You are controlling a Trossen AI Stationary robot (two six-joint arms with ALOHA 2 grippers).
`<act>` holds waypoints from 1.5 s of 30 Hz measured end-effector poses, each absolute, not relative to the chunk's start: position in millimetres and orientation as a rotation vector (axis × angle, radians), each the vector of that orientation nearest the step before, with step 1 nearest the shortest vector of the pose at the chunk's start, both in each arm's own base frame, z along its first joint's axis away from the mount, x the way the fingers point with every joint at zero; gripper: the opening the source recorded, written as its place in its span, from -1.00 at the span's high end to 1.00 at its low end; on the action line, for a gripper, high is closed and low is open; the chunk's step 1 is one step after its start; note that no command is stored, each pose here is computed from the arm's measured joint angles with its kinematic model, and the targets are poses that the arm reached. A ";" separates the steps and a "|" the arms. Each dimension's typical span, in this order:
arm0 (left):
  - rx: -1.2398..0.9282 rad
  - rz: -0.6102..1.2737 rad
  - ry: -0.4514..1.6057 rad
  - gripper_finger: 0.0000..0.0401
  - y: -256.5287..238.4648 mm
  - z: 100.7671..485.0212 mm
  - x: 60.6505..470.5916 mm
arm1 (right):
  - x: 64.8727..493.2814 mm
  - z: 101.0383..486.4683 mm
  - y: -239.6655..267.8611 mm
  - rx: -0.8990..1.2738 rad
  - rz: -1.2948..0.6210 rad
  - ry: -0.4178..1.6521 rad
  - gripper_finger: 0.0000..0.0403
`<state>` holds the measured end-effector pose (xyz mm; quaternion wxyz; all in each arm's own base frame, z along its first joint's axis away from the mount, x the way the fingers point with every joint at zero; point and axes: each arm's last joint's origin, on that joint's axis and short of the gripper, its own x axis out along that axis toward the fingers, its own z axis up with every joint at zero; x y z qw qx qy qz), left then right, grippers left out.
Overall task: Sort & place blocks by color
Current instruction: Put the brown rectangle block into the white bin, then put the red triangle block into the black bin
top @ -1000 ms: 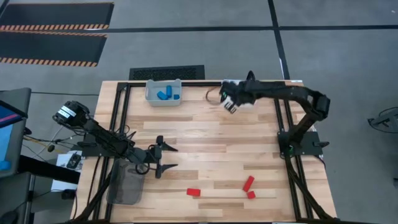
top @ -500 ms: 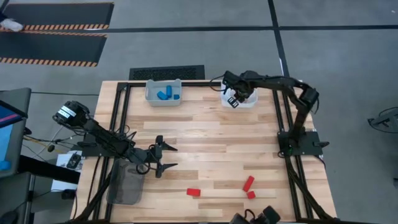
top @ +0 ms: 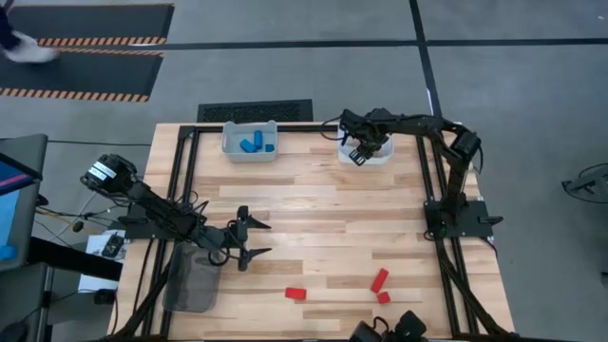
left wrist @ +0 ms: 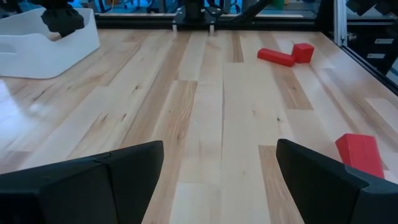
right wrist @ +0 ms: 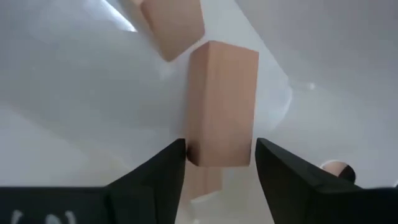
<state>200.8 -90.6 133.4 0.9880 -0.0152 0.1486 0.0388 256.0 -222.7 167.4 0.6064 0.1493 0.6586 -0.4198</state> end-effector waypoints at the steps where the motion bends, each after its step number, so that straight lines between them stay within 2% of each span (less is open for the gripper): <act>1: -0.030 0.079 0.298 -0.52 -90.6 133.4 200.8 | 256.0 167.5 -222.7 0.345 -0.970 1.523 -0.09; 8: -0.026 0.102 0.295 -0.52 -89.9 133.5 200.8 | 256.2 168.2 -222.2 0.326 -0.983 1.525 -0.13; 12: -0.018 0.149 0.288 -0.52 -88.5 133.6 200.6 | 257.1 181.5 -216.2 0.255 -1.029 1.496 -0.13; 21: -0.007 0.239 0.322 -0.52 -85.1 128.5 198.3 | 247.5 264.5 -175.5 0.173 -1.095 1.184 -0.13; 24: -0.009 0.236 0.322 -0.52 -85.2 128.5 198.3 | 242.5 290.9 -149.9 0.162 -1.064 1.046 -0.13; 27: -0.010 0.236 0.323 -0.52 -85.2 128.4 198.3 | 235.9 301.1 -120.6 0.158 -0.989 0.941 -0.13; 34: -0.056 0.228 0.323 -0.52 -85.6 128.2 198.3 | 229.6 286.9 -41.2 0.214 -0.788 0.780 -0.13; 40: -0.134 0.036 0.305 -0.52 -95.1 136.0 202.9 | 242.8 266.2 32.0 0.250 -0.571 0.657 -0.10; 45: -0.114 0.001 0.300 -0.52 -110.1 144.4 205.8 | 263.6 246.7 90.0 0.265 -0.391 0.602 -0.01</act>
